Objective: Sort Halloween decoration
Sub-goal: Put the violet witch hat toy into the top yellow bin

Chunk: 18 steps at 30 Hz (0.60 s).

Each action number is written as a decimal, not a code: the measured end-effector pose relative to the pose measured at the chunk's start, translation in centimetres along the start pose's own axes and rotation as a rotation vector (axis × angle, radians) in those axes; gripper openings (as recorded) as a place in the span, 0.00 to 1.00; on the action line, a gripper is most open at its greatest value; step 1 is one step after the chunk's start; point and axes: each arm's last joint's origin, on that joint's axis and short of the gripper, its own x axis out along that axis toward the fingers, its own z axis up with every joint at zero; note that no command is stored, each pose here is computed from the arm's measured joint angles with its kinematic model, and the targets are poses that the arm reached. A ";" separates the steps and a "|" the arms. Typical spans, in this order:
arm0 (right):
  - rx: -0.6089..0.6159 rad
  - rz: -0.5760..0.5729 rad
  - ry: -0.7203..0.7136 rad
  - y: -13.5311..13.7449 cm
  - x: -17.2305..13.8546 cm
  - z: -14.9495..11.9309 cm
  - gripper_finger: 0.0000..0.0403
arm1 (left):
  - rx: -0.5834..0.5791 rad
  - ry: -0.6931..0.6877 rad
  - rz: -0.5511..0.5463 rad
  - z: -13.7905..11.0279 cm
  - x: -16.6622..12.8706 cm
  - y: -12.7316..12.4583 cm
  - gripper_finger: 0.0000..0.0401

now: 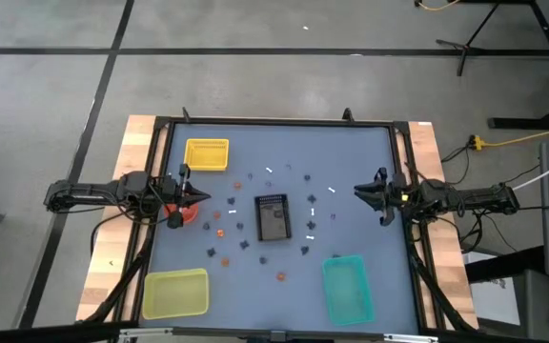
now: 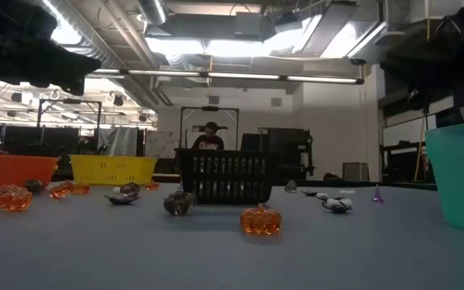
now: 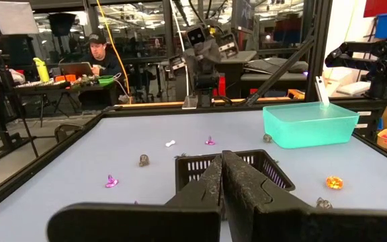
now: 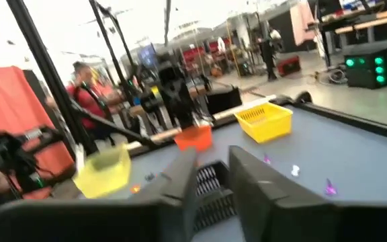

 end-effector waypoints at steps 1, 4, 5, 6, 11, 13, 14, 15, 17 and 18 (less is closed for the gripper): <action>0.004 0.005 -0.018 0.1 0.0 0.2 0.33 | 0.000 0.000 0.000 0.0 0.0 0.0 0.00; -0.003 0.008 -0.042 0.1 0.0 0.4 0.44 | 0.000 0.000 -0.001 0.0 0.0 0.0 0.00; -0.011 0.007 -0.039 0.1 0.0 0.5 0.47 | 0.000 0.000 0.000 0.0 0.0 0.0 0.00; -0.013 0.007 -0.040 0.2 0.0 0.6 0.49 | 0.000 0.000 0.000 0.0 0.0 0.0 0.00; -0.025 0.004 -0.031 0.4 0.1 1.1 0.53 | 0.000 0.000 0.000 0.0 0.0 0.0 0.00; -0.051 0.009 -0.025 0.6 0.3 1.6 0.53 | 0.000 0.000 0.000 0.0 0.0 0.0 0.00; -0.068 0.014 -0.019 0.7 0.4 1.9 0.53 | 0.000 0.000 0.000 0.0 0.0 0.0 0.00; -0.084 0.022 -0.011 0.9 0.6 2.2 0.53 | 0.000 0.000 0.000 0.0 0.0 0.0 0.00; -0.119 0.037 0.010 1.3 1.0 2.9 0.53 | 0.000 0.000 0.000 0.0 0.0 0.0 0.00; -0.132 0.044 0.021 1.5 1.3 3.3 0.53 | 0.000 0.000 0.000 0.0 0.0 0.0 0.00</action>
